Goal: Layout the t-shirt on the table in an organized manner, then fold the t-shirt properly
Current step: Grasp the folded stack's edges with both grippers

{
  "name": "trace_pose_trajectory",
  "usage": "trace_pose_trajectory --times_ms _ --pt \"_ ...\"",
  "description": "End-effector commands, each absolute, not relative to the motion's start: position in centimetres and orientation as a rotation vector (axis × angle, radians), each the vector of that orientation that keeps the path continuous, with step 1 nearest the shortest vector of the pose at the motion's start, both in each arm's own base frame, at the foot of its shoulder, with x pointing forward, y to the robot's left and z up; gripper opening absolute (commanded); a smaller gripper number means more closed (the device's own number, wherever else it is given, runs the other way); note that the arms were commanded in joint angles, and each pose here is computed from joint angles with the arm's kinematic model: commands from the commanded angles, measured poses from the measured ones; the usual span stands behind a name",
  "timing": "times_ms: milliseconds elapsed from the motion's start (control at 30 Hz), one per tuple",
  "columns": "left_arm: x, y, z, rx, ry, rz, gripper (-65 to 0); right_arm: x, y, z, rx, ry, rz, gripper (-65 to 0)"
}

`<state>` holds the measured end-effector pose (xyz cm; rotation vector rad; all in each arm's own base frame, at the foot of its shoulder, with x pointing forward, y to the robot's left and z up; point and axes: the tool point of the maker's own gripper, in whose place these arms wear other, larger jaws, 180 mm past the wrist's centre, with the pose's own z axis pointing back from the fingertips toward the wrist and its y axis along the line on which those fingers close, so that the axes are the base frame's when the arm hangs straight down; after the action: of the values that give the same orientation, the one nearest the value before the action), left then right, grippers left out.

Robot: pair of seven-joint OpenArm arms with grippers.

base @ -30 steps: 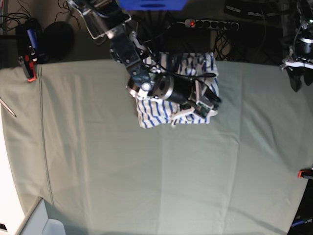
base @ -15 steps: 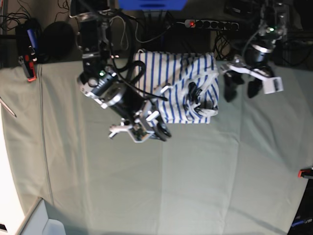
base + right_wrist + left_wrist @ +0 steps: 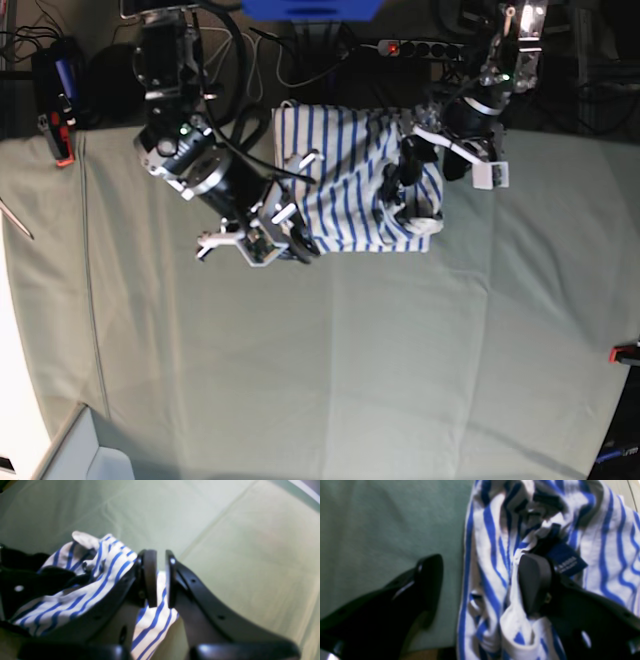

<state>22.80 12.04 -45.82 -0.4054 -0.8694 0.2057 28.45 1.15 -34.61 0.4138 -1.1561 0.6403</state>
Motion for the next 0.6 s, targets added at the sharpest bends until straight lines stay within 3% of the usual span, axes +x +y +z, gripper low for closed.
trace_pose_trajectory --times_ms 0,267,333,533,567 --pt "23.3 12.0 -45.4 -0.416 -0.89 0.203 -18.8 29.1 1.5 -32.7 0.437 -1.226 0.631 -60.5" --pt "23.3 10.9 -47.2 -0.43 -0.842 0.192 -20.5 29.2 1.5 -32.6 0.435 -1.229 0.633 -60.5" --pt "23.6 10.3 -47.1 -0.44 -0.843 0.175 -27.4 29.2 1.3 -32.7 0.431 -1.226 0.637 -60.5" --pt "25.0 9.9 -46.9 -0.448 -0.855 0.161 -65.0 29.8 0.1 -32.7 0.402 -1.233 0.611 -60.5" --pt "25.2 10.1 -47.0 -0.443 -0.853 0.157 -65.0 30.1 -0.5 -32.6 0.387 -1.238 0.6 -60.5"
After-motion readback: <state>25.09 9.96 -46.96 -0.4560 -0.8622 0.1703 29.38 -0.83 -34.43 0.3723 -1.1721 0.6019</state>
